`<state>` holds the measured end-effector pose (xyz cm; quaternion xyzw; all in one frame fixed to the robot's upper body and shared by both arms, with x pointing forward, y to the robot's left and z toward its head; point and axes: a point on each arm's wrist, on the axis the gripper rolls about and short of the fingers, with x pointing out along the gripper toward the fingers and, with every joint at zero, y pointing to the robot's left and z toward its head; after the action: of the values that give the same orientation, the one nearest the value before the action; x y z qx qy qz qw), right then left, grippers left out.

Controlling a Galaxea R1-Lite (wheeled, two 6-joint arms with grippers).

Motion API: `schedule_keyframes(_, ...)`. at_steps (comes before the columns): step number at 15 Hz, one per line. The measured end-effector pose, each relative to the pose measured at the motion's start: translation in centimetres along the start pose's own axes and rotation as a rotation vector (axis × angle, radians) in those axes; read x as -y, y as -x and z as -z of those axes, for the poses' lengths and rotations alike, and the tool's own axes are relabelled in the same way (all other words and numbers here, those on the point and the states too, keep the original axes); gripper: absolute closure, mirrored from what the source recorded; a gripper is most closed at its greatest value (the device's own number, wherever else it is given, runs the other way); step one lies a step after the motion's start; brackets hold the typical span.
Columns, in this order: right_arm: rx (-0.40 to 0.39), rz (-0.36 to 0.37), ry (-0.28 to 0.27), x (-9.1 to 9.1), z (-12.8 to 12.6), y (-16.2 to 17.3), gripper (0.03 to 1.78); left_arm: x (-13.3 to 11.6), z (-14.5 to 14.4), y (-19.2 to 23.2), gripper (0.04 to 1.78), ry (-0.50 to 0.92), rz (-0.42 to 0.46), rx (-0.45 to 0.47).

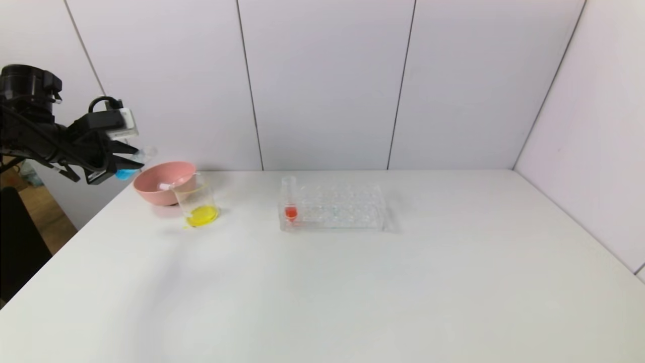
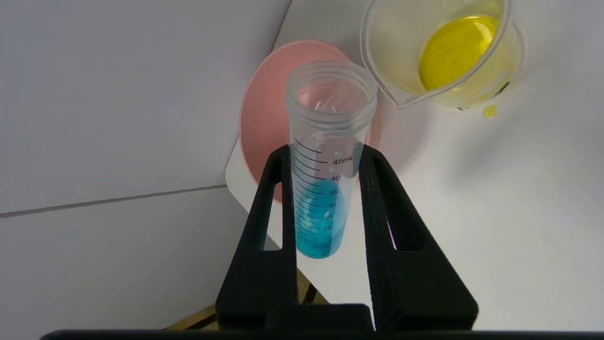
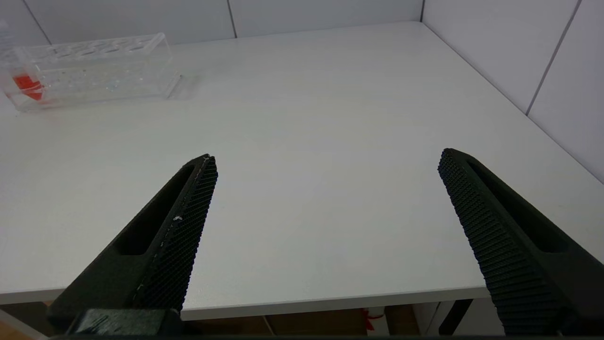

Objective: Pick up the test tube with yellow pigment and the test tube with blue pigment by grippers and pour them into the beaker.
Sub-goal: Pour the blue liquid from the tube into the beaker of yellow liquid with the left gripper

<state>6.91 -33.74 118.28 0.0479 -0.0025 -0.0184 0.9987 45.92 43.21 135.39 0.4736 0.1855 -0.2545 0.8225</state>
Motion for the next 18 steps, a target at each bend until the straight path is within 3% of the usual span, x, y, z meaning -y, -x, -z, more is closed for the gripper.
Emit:
schedule_keyframes(6,0.000,0.000,0.000,0.0,0.0,0.0,0.10,-0.3,-0.4,-0.6,1.40,-0.134,0.057,-0.028)
schedule_keyframes(18,0.000,0.000,0.000,0.0,0.0,0.0,0.10,-0.8,-1.1,-1.9,1.40,-0.225,0.121,-0.101)
